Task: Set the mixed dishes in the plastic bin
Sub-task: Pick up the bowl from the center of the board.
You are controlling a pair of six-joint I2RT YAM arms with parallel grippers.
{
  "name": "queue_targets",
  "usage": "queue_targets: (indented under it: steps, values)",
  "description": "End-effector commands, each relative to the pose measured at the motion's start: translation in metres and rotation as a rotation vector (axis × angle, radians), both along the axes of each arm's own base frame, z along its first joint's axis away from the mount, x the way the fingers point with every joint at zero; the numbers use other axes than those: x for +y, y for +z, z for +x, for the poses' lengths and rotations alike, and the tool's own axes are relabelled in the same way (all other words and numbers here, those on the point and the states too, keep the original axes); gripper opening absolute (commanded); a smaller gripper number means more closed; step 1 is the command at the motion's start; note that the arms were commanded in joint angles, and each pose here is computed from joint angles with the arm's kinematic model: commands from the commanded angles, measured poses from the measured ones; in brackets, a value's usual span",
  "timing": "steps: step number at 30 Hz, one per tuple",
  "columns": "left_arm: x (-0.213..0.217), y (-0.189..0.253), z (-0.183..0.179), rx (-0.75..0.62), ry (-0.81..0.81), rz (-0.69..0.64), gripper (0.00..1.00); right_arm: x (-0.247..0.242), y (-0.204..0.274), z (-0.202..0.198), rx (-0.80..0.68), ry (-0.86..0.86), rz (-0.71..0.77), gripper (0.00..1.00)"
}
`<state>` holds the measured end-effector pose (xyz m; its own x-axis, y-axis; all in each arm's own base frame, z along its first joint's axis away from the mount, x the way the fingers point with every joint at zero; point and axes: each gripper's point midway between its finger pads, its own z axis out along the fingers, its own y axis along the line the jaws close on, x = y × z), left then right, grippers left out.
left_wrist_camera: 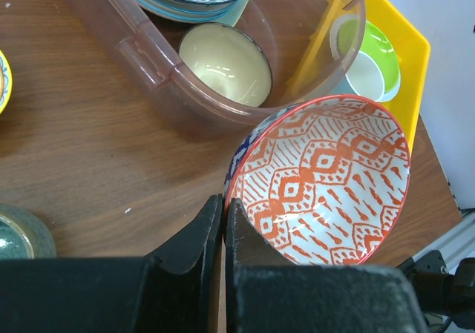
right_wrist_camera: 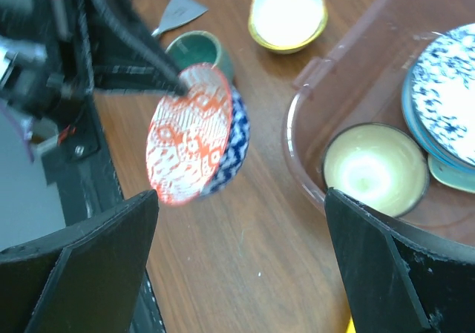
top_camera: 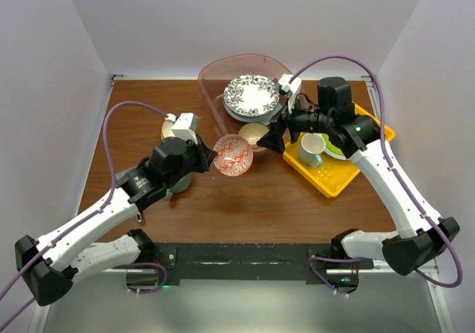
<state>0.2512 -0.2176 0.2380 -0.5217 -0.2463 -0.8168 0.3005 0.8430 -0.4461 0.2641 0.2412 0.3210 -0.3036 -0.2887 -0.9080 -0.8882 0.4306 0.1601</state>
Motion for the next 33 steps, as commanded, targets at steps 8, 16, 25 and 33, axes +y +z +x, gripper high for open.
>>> queue_targets:
  steps: [8, 16, 25, 33]
  values:
    - [-0.032, 0.063, 0.015, -0.164, 0.135, -0.111, 0.00, -0.014, 0.013, 0.021, 0.021, -0.323, 0.073, 0.98]
    - [-0.042, 0.064, 0.016, -0.168, 0.176, -0.119, 0.00, -0.020, -0.003, 0.027, 0.001, -0.415, 0.023, 0.98]
    - [-0.053, 0.066, 0.019, -0.175, 0.193, -0.116, 0.00, -0.006, -0.028, 0.029, -0.009, -0.436, -0.059, 0.94]
    - [-0.052, 0.074, 0.022, -0.195, 0.211, -0.124, 0.00, -0.001, -0.050, 0.033, -0.160, -0.428, -0.203, 0.57]
